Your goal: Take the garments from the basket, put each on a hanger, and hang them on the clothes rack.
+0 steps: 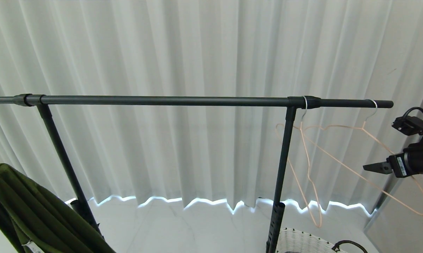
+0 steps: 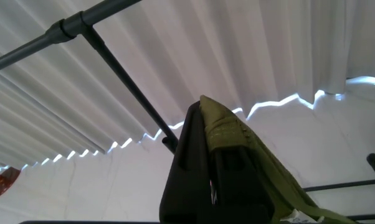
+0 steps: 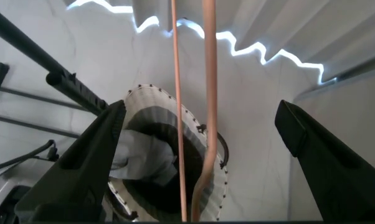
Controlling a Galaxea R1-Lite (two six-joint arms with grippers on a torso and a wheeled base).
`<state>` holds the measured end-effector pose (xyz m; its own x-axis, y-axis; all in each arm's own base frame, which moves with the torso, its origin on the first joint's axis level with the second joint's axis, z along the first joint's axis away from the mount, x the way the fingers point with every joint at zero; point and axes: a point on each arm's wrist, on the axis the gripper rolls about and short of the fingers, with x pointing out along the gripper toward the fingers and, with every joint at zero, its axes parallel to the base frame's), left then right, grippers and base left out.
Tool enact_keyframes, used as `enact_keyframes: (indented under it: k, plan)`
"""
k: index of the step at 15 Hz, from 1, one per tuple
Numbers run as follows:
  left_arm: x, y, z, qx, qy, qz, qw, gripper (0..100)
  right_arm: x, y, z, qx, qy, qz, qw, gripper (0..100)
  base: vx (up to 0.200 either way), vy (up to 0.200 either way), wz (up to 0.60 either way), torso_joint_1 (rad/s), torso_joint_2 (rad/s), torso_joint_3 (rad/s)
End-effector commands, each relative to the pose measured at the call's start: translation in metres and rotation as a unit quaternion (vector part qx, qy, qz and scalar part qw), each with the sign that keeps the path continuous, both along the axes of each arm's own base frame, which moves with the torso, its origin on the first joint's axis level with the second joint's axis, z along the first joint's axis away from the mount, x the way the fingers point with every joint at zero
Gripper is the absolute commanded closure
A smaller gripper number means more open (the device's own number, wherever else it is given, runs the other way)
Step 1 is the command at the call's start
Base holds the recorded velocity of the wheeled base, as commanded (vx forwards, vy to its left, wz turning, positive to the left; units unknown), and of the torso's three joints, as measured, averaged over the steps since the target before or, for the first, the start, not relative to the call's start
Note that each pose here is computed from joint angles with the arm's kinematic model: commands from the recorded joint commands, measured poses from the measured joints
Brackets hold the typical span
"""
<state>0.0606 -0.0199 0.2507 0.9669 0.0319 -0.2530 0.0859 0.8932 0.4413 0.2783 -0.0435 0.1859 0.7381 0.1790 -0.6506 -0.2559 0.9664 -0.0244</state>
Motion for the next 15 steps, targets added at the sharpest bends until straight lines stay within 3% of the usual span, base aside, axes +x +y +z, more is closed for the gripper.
enact_keyframes:
  k: [1, 9, 15]
  plan:
    - [0.0, 0.0, 0.0, 0.0, -0.001, 0.0, 1.0, 100, 0.0, -0.001, 0.0, 0.0, -0.001, -0.002, 1.0, 100, 0.0, 0.0, 0.0, 0.0, 0.0, 0.0]
    - [0.0, 0.0, 0.0, 0.0, -0.001, 0.0, 1.0, 100, -0.005, -0.003, -0.001, 0.016, 0.001, 0.003, 0.9999, 100, 0.0, 0.0, 0.0, 0.0, 0.0, 0.0]
    - [-0.008, 0.004, -0.006, -0.001, -0.005, 0.001, 1.0, 100, -0.029, 0.003, 0.018, 0.024, -0.033, 0.006, 0.9991, 100, 0.0, 0.0, 0.0, 0.0, 0.0, 0.0]
